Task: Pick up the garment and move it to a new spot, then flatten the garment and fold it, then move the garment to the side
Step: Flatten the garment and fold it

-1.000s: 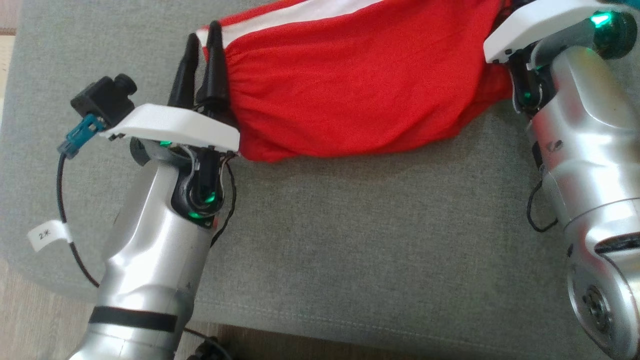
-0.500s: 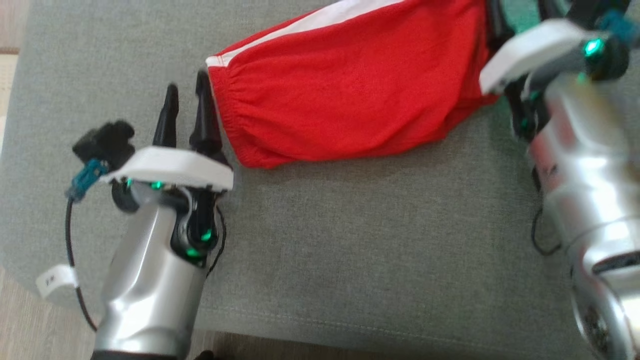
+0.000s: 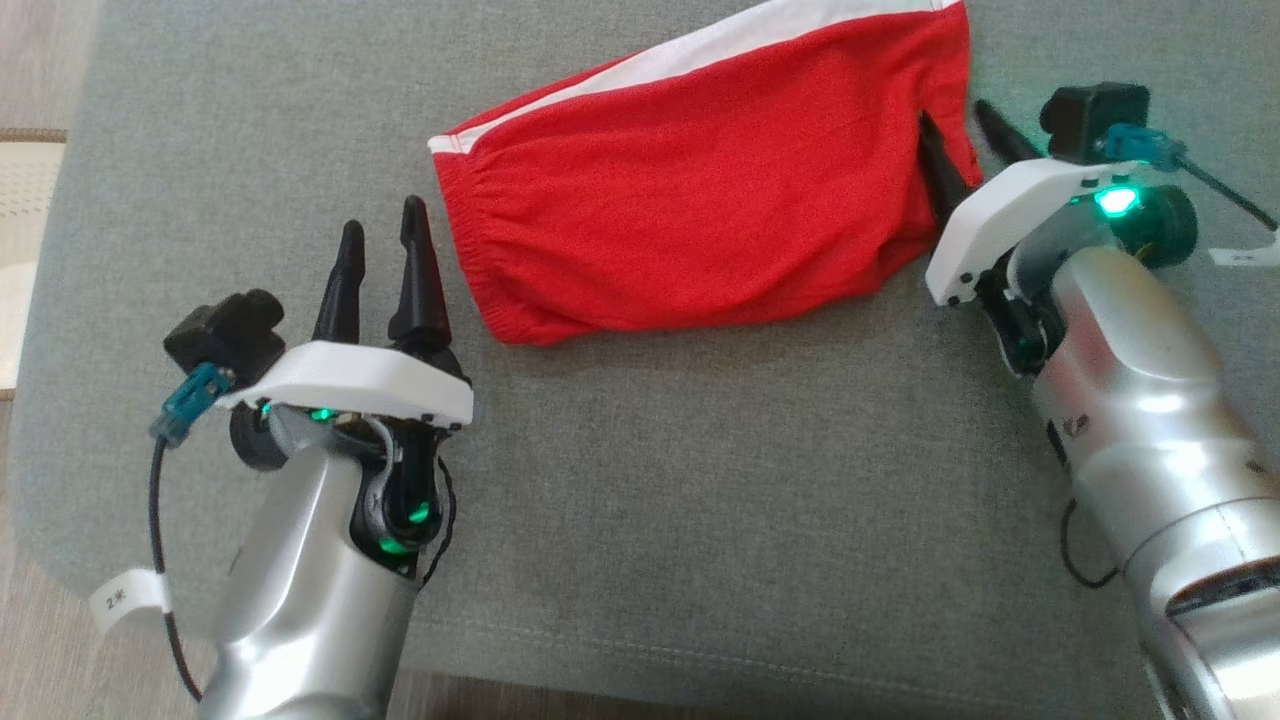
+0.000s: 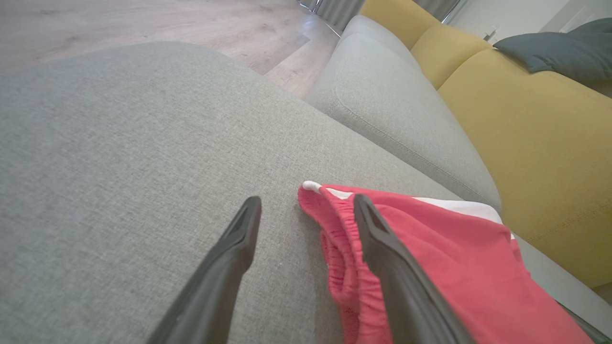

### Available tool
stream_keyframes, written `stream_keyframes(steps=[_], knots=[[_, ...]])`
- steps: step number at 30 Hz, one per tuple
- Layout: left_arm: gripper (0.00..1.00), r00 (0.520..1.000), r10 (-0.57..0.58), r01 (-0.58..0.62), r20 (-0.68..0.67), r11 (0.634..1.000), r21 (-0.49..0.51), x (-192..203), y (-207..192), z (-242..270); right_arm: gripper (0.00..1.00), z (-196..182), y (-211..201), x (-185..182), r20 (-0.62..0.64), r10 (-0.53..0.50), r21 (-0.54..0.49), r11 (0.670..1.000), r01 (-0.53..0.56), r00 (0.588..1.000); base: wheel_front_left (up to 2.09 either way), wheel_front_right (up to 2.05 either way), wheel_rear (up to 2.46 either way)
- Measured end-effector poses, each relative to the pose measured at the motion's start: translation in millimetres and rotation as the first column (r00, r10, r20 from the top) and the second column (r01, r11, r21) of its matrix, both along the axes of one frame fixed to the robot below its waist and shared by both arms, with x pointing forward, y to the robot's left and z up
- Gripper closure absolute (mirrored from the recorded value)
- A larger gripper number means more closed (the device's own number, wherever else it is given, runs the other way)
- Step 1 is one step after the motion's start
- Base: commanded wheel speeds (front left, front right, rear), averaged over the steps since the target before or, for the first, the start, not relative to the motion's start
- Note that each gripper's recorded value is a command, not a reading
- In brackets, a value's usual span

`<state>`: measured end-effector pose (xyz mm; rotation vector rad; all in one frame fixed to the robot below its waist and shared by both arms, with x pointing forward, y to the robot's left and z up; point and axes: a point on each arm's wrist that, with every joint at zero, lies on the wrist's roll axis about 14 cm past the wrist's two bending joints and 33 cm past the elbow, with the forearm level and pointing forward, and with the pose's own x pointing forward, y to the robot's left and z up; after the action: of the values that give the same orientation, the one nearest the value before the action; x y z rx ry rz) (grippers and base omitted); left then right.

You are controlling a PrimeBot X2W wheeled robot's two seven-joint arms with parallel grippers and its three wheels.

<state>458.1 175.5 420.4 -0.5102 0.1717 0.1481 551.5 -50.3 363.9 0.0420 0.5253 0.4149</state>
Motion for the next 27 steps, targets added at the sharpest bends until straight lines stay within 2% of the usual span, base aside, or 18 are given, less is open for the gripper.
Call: stream_keyframes(steps=[1,2,9,16,27], knots=[[0.0,1.0,-0.002,0.002,0.0,1.0,0.01,-0.9,0.1,0.7,0.64,-0.2,1.6,-1.8,-0.008,0.004,0.001,1.0,-0.004,1.0,0.0,0.0,0.0],[0.0,1.0,-0.001,0.001,0.002,1.0,0.015,-1.5,0.2,1.9,1.0,-0.4,3.6,-4.1,-0.016,0.006,0.007,1.0,-0.006,1.0,0.0,0.0,0.0],[0.0,1.0,0.0,-0.001,0.008,0.999,0.032,-9.2,1.9,6.9,1.0,-0.3,3.5,-17.4,-0.04,-0.016,0.047,0.999,0.018,0.999,0.0,0.0,0.0],[0.0,1.0,-0.017,0.017,-0.01,0.999,0.052,-26.3,-3.5,4.2,1.0,6.3,-26.9,-31.3,-0.025,-0.154,0.125,0.98,0.156,0.988,0.0,0.0,0.0],[0.0,0.997,-0.073,0.074,-0.016,0.996,0.04,-50.9,-26.2,4.9,1.0,9.5,-80.1,-80.3,-0.052,-0.311,0.18,0.932,0.315,0.949,0.0,0.0,0.0]])
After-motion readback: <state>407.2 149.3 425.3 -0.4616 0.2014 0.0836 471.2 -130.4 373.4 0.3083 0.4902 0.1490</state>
